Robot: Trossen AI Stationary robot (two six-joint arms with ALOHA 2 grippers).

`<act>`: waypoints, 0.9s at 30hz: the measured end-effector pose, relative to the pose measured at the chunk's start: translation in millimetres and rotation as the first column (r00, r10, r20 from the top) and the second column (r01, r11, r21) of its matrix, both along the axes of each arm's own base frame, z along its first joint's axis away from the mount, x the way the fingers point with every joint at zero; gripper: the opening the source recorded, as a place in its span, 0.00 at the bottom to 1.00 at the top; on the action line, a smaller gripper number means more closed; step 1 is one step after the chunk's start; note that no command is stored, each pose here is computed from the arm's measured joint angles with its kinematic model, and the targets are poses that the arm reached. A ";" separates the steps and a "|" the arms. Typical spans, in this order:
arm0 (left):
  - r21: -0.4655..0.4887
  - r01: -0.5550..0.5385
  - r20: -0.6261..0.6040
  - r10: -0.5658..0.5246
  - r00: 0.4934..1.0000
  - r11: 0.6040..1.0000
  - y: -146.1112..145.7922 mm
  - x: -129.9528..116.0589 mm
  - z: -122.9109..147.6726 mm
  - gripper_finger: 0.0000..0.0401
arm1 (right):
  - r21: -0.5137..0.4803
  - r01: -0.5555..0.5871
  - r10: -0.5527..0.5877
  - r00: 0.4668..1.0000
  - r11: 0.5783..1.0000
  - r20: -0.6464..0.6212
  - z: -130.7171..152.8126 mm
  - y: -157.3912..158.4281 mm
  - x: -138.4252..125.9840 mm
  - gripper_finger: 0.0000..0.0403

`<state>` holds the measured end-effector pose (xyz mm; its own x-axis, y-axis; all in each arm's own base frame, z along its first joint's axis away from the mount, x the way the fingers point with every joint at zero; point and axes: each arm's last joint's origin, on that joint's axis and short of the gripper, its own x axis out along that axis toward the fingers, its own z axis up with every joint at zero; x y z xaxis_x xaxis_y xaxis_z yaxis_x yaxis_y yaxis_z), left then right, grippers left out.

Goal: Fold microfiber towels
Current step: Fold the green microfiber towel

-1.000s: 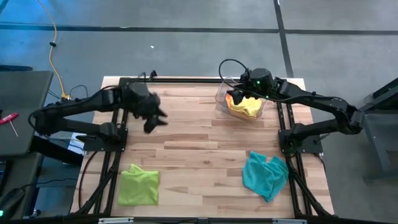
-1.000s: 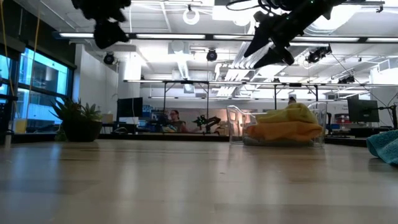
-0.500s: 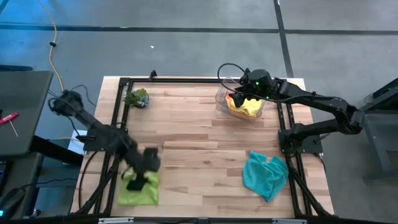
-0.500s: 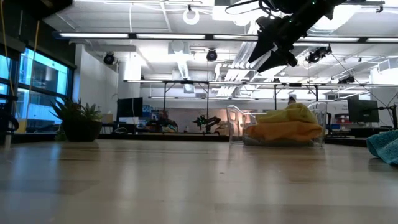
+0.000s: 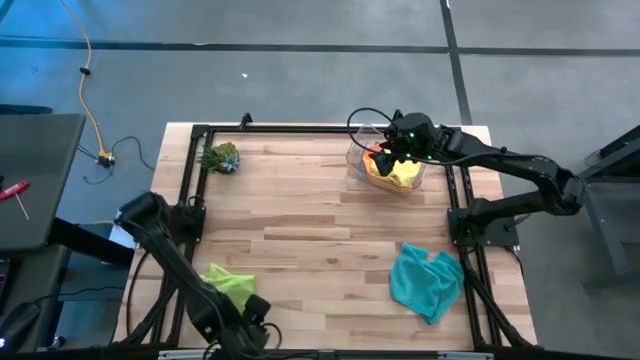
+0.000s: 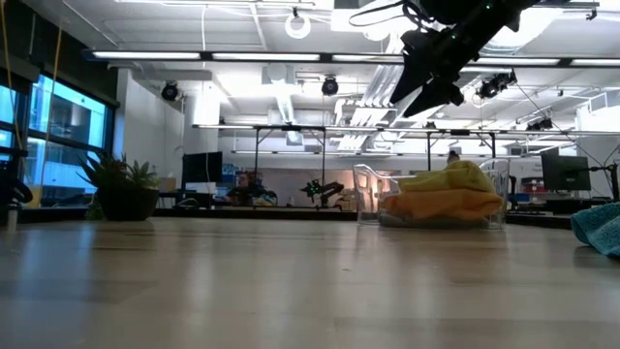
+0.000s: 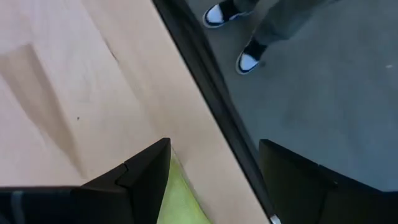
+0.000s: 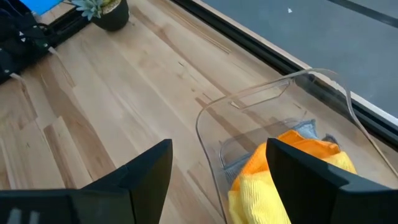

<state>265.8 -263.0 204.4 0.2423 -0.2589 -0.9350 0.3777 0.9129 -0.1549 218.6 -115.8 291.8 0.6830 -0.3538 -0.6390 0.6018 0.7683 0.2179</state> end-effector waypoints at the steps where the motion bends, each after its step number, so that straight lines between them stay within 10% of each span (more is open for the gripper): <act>1: 0.018 -0.002 -0.008 0.002 1.000 1.000 -0.6 0.9 -5.1 0.58 | 0.006 0.006 -0.006 1.000 1.000 0.003 0.0 0.0 0.0 0.63; 27: 0.156 0.040 -0.139 -0.018 0.990 0.987 -0.4 -7.0 -68.2 0.38 | 0.029 0.056 -0.056 0.998 0.998 0.010 -2.4 -2.1 2.5 0.63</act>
<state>258.8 -263.4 136.2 0.1039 -0.1103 -0.9885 0.3896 0.9189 -0.0616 221.0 -117.9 289.3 0.6694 -0.3734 -0.6422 0.6412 0.7269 0.2458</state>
